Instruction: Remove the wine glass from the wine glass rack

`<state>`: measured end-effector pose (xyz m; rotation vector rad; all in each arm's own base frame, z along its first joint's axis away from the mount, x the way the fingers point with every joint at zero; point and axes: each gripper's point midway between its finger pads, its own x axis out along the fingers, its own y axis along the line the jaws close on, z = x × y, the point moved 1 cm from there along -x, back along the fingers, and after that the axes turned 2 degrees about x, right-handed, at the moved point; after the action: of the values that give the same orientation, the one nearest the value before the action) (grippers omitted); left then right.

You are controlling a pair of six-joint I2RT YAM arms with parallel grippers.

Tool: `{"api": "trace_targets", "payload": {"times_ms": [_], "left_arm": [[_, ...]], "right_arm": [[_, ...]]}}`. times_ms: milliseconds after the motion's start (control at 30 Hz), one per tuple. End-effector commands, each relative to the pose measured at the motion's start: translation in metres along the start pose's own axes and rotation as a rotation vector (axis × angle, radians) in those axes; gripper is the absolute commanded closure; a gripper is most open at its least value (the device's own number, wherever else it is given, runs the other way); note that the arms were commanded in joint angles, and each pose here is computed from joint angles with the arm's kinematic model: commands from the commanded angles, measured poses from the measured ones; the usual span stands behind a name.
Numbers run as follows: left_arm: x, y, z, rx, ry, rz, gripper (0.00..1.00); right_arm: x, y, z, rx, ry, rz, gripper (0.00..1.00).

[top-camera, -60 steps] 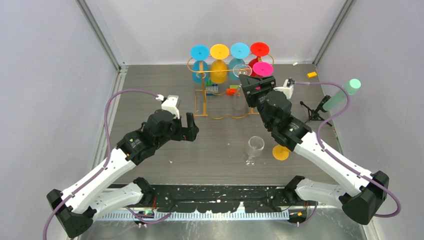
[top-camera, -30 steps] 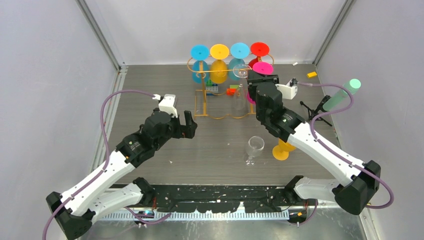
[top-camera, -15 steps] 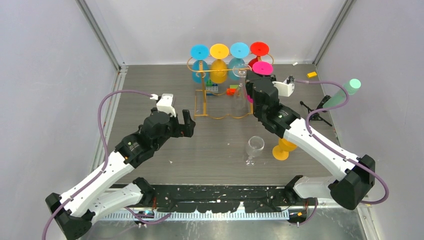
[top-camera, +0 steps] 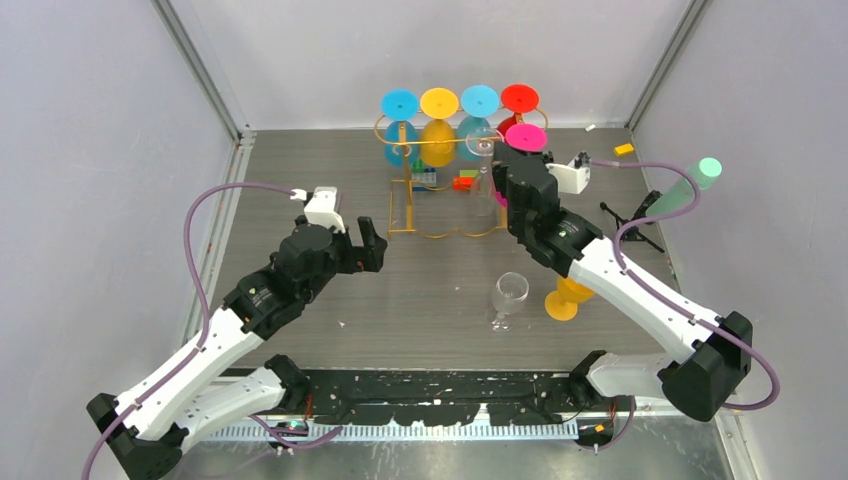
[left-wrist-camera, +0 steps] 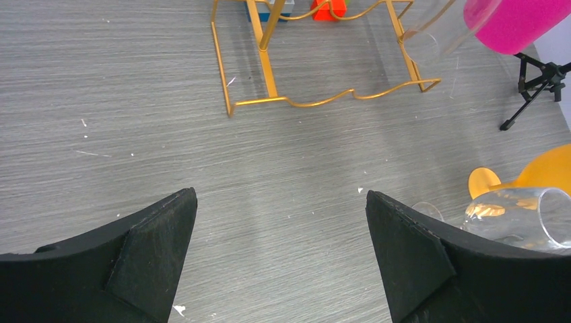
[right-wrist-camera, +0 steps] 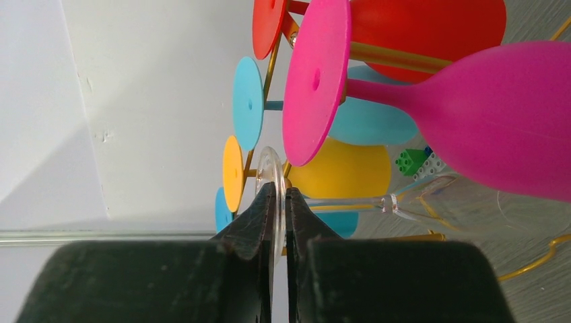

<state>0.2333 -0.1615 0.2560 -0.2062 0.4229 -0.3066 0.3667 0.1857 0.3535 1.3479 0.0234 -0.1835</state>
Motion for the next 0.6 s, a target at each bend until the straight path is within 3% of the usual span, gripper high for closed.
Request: {"api": "trace_targets", "payload": {"times_ms": [0,567], "left_arm": [[0.000,-0.003,0.015,-0.044,-0.061,-0.006,0.00],[0.001,-0.010,0.016,-0.066,-0.057,-0.039,0.00]], "right_arm": [[-0.012,0.032,0.027,0.093,-0.060,0.069,1.00],[-0.035,0.037,0.033,0.145,0.029,0.095,1.00]]}}
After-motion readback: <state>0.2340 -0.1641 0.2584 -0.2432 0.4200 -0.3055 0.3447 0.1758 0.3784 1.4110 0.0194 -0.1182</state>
